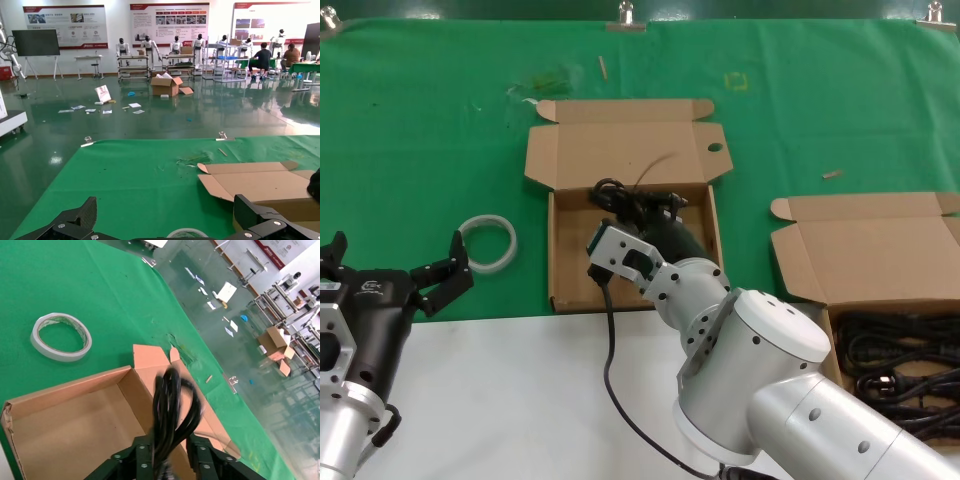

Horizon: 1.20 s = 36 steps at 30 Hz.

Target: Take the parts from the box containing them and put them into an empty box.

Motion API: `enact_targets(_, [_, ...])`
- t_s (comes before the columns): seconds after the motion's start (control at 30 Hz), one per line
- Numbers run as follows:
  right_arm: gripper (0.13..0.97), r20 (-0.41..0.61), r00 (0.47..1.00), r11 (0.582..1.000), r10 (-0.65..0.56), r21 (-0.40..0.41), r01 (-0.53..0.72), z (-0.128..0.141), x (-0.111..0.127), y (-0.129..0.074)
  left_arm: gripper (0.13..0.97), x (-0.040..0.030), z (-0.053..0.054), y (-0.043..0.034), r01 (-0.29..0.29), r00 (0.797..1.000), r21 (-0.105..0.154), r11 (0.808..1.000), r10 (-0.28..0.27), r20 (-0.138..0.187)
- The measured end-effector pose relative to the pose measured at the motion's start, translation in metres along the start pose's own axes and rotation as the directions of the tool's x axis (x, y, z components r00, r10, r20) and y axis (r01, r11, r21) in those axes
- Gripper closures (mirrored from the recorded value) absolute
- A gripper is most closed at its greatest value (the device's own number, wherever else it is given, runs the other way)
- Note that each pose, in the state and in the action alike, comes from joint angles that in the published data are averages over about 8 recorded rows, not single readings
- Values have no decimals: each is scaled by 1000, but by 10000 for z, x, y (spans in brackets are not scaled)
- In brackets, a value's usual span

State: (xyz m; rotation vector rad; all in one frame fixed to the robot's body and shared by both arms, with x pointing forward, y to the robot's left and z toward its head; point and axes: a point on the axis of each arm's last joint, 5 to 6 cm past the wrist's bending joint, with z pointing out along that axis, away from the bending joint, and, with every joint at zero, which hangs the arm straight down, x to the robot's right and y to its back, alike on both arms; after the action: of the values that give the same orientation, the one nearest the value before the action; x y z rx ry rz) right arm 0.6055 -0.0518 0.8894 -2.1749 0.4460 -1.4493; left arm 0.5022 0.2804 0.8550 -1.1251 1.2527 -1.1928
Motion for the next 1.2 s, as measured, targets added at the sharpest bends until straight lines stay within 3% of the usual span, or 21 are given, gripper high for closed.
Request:
enact_targets(0.43, [714,0,1000,1000,0,0,0,0,1,1,132,0,0,0,0,1000,0,1000,0,0])
enact_targets(0.83, [456,-2,1000,1000,4,1,-4,-2,1,4,132,0,0,0,0,1000,0,1000,0,0])
enact_targets(1.0, [333,-16,999,999,48,11,-48,-18,8,31,132,0,0,0,0,1000,0,1000,0,0])
enact_targets(1.2, [300,-48,988,988,148,38,-147,-59,25,99,132,0,0,0,0,1000,0,1000,0,0])
